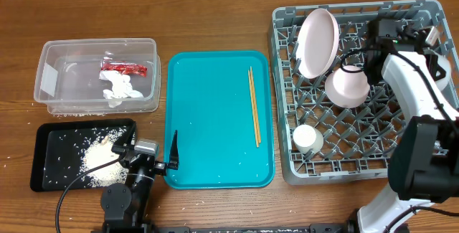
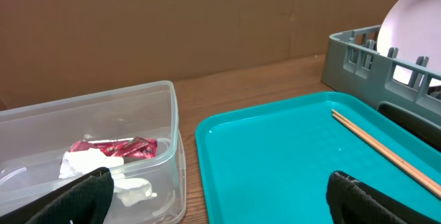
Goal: Sort waste into correct bins and load items into the dishwasher
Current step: 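Carry the small white bowl over the dish rack, then lower the bowl upside down into the rack and open the gripper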
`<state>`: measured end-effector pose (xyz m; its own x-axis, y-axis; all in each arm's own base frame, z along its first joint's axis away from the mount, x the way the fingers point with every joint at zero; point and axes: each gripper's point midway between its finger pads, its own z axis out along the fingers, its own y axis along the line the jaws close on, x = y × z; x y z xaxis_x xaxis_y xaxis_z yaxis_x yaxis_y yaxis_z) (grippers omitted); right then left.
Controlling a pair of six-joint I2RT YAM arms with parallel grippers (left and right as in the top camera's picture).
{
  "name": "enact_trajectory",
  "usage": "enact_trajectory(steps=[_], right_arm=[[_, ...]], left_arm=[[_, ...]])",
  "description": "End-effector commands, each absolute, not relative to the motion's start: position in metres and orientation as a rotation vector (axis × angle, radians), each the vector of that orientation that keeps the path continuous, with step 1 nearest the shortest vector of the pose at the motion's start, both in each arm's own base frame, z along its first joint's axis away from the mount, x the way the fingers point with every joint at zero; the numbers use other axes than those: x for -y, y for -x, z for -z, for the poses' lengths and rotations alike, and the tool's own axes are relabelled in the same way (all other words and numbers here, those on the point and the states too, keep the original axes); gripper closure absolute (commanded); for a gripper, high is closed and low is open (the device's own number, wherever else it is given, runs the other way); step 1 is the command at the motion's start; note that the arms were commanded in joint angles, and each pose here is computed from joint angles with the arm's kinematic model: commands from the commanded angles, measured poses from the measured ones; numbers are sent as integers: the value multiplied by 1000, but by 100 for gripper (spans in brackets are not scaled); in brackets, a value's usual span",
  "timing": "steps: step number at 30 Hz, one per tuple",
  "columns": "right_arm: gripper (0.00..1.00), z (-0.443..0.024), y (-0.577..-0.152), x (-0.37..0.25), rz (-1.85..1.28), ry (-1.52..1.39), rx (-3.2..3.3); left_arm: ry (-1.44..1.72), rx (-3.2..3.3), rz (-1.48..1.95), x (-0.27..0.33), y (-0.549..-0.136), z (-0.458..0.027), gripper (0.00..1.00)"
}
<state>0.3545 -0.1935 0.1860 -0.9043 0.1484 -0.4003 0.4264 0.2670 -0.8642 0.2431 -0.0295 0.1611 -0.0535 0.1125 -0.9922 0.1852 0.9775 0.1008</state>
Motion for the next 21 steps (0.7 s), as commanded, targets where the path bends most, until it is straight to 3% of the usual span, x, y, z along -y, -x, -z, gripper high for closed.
enact_trajectory(steps=[1,10,21], right_arm=[[96,-147,-356,178,1698,-401,-2417],[96,-153,-365,160,1704,-356,-2357],[96,-183,-352,194,1849,-487,-2220]], left_arm=[[-243,-1620,43,29,-243,-161,0],[-243,-1620,43,29,-243,-161,0],[-243,-1620,43,29,-243,-161,0]])
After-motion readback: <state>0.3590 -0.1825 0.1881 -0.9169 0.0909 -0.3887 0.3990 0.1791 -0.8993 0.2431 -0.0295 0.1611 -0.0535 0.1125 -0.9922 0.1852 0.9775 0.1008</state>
